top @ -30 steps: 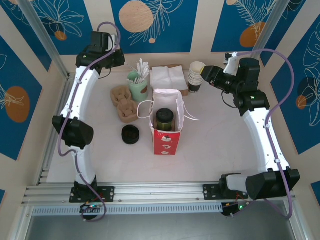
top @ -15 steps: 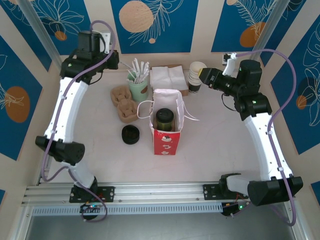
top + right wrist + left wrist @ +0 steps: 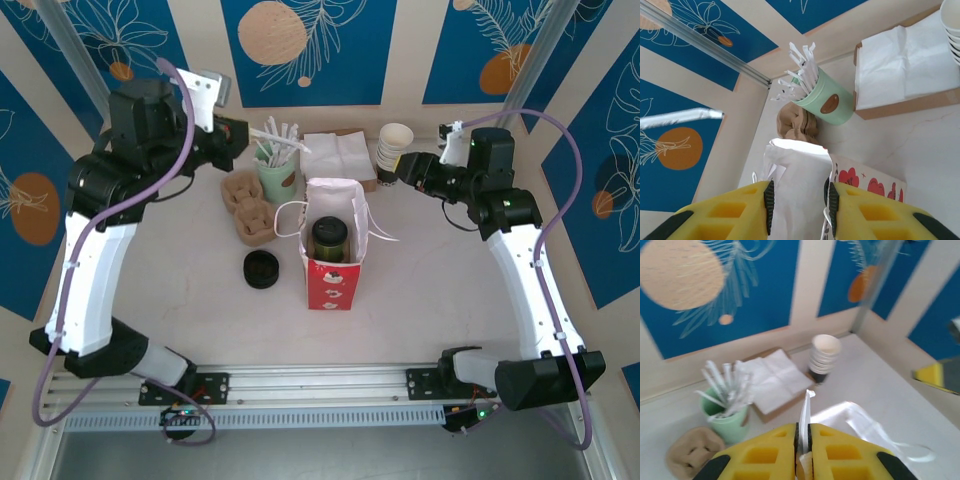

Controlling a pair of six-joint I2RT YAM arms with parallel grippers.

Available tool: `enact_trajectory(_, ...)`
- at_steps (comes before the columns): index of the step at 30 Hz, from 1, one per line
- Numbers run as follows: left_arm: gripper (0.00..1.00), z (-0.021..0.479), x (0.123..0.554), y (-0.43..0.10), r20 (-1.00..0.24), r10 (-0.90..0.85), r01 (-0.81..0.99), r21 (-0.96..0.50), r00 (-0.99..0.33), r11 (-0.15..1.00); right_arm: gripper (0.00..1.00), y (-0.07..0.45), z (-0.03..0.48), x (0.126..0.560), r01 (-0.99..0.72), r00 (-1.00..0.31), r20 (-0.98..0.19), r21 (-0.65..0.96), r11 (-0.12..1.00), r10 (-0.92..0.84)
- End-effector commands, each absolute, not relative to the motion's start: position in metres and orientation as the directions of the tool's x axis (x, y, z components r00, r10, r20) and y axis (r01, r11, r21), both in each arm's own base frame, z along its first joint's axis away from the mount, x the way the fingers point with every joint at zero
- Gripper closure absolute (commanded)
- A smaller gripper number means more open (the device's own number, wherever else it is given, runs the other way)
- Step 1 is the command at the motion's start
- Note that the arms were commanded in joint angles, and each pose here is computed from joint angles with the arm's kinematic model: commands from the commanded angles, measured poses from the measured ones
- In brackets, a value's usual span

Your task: Pack the takeout coffee

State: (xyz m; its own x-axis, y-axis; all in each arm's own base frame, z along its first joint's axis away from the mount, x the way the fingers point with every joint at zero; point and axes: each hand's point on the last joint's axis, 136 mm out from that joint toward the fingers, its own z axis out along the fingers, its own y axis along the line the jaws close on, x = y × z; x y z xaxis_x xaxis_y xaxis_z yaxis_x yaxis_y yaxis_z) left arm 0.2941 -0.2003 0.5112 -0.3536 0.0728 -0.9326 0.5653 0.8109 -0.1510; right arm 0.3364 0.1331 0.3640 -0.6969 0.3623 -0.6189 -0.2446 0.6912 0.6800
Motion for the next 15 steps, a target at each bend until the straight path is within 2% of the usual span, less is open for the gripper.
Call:
enact_trajectory(1, 0.87, 0.499, 0.259, -0.223, -0.913, 0.162, 0.664, -0.142, -0.374, 0.734, 0.63, 0.131, 0.353, 0.326, -0.228, -0.720, -0.599, 0.680, 0.697, 0.349)
enact_trajectory(8, 0.87, 0.457, 0.227, -0.266, -0.844, 0.346, 0.751, -0.098, -0.411, 0.653, 0.63, 0.127, 0.348, 0.323, -0.226, -0.721, -0.605, 0.667, 0.710, 0.339)
enact_trajectory(15, 0.86, 0.398, 0.222, -0.289, -0.719, 0.522, 0.789, -0.061, -0.459, 0.611, 0.63, 0.127, 0.355, 0.323, -0.264, -0.706, -0.634, 0.650, 0.713, 0.316)
